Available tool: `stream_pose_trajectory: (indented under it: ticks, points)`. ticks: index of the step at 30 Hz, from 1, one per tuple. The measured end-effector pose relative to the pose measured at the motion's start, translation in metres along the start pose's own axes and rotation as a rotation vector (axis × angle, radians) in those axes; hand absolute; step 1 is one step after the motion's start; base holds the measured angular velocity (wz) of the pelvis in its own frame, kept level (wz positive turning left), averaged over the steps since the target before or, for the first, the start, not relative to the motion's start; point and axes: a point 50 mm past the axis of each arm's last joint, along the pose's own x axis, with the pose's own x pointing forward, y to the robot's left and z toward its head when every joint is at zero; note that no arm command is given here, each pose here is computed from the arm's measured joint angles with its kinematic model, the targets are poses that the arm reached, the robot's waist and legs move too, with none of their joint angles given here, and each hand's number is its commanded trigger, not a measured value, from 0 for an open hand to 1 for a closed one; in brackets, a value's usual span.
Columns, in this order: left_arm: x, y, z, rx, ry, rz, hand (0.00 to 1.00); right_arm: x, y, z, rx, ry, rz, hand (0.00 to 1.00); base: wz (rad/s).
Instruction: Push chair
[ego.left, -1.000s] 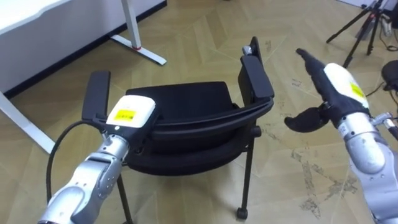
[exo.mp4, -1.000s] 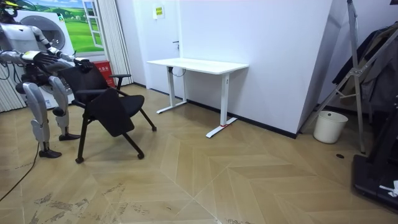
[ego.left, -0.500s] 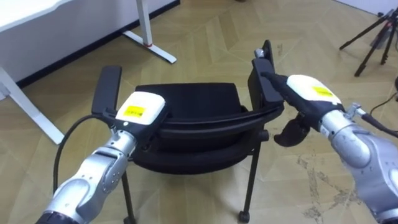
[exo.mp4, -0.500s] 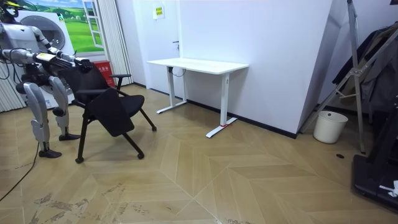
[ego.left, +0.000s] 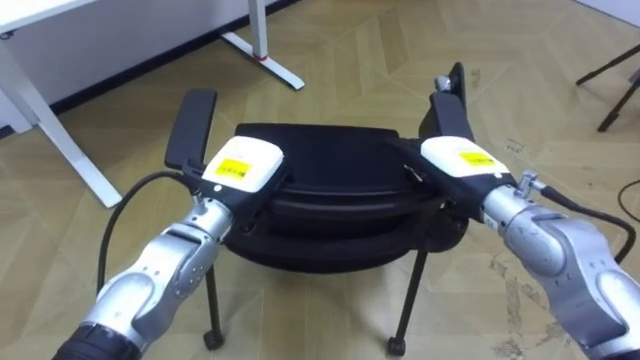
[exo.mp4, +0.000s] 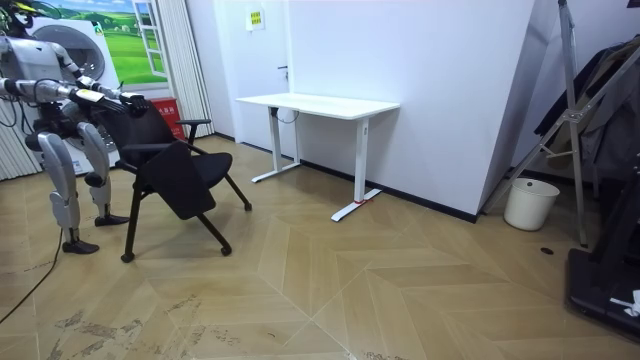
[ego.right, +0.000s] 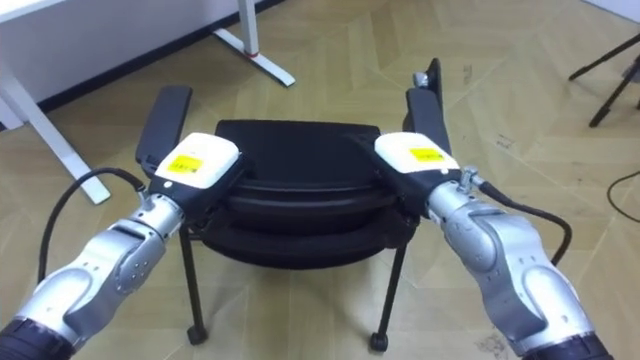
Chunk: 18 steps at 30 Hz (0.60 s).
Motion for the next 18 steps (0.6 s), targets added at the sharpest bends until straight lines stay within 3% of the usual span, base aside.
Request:
stream_pose_trajectory:
  ticks: [18]
  points:
    - [0.004,-0.002,0.003,0.007,-0.009,-0.003,1.00,0.014,0.021,-0.003,-0.045,0.049,0.024,0.00,0.04]
